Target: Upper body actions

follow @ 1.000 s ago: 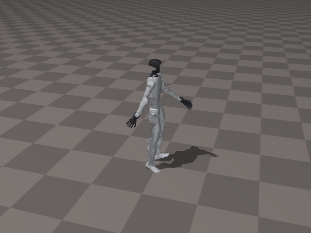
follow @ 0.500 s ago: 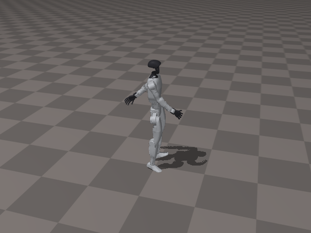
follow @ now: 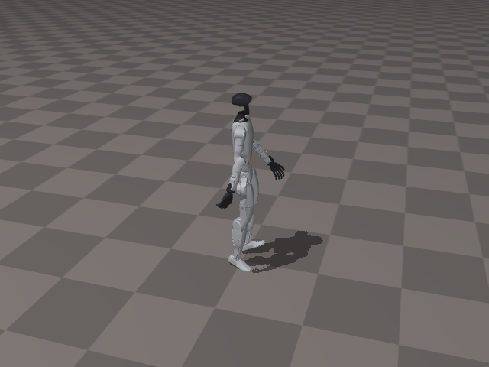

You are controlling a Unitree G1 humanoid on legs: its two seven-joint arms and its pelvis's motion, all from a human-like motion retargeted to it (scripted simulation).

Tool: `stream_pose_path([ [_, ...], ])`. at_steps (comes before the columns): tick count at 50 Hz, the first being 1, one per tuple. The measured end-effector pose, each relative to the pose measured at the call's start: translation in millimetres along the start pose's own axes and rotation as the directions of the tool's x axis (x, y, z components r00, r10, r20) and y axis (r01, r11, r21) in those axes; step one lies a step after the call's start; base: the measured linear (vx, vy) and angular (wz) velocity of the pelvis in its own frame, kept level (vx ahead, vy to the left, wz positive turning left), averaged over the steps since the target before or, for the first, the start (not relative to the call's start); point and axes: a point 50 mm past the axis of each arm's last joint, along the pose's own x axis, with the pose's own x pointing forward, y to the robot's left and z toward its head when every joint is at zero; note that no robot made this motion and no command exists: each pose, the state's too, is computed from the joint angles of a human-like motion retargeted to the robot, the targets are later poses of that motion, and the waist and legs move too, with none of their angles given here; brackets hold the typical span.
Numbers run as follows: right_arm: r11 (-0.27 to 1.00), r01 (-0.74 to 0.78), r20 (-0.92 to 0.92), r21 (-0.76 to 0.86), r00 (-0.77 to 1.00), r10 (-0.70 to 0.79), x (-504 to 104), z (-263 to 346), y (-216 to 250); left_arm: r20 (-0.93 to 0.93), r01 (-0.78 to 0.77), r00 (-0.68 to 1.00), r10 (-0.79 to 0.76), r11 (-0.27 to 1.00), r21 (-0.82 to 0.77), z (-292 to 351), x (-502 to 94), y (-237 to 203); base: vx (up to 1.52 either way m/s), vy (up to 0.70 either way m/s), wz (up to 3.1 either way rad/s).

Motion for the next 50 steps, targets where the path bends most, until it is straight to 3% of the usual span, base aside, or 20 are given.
stream_pose_path([
  [3, 0.983, -0.009, -0.012, 0.182, 1.0, 0.011, 2, -10, 3, 0.145, -0.156, 0.98, 0.137, 0.98, 0.127, 26, -7, 27, -0.03, -0.02, -0.62],
  [6, 0.935, -0.013, 0.011, 0.354, 1.0, 0.01, 2, -6, 3, 0.168, -0.262, 0.958, 0.233, 0.947, 0.186, 23, -12, 40, -0.05, 0.0, -0.52],
  [9, 0.841, -0.046, 0.095, 0.54, 0.995, -0.007, -1, 11, 1, 0.032, -0.265, 0.964, 0.265, 0.936, 0.232, -14, -14, 39, -0.04, 0.0, -0.41],
  [12, 0.783, -0.116, 0.196, 0.612, 0.981, -0.008, -7, 35, 1, -0.221, -0.135, 0.958, 0.183, 0.967, 0.216, -65, -19, 23, -0.02, -0.02, -0.14],
  [16, 0.79, -0.236, 0.352, 0.566, 0.936, 0.027, -18, 70, 3, -0.553, 0.043, 0.833, 0.018, 0.994, 0.097, -136, -43, -6, 0.0, 0.0, 0.0],
  [19, 0.845, -0.26, 0.425, 0.468, 0.904, 0.043, -25, 88, 1, -0.672, 0.075, 0.74, -0.012, 0.995, 0.064, -172, -66, -17, -0.01, -0.01, 0.26],
  [24, 0.978, -0.063, 0.447, 0.198, 0.894, -0.033, -31, 100, -13, -0.748, -0.03, 0.663, -0.004, 0.999, -0.031, -211, -96, -33, 0.0, 0.0, -0.08],
  [30, 0.997, 0.079, 0.459, -0.001, 0.886, -0.07, -33, 101, -26, -0.763, -0.152, 0.643, -0.068, 0.965, -0.214, -229, -113, -43, -0.02, 0.02, 0.27],
  [34, 0.996, 0.039, 0.439, 0.075, 0.896, -0.068, -31, 96, -26, -0.775, -0.155, 0.625, -0.088, 0.96, -0.234, -233, -119, -38, -0.03, 0.01, 0.4],
  [43, 0.899, -0.2, 0.402, 0.389, 0.915, 0.029, -24, 83, -10, -0.753, -0.075, 0.657, -0.029, 0.992, -0.104, -223, -108, -30, -0.02, 0.02, 0.21],
  [50, 0.924, -0.149, 0.388, 0.353, 0.922, 0.001, -24, 82, -11, -0.734, -0.011, 0.679, -0.007, 1.0, -0.02, -211, -97, -30, -0.05, 0.0, -0.5],
])
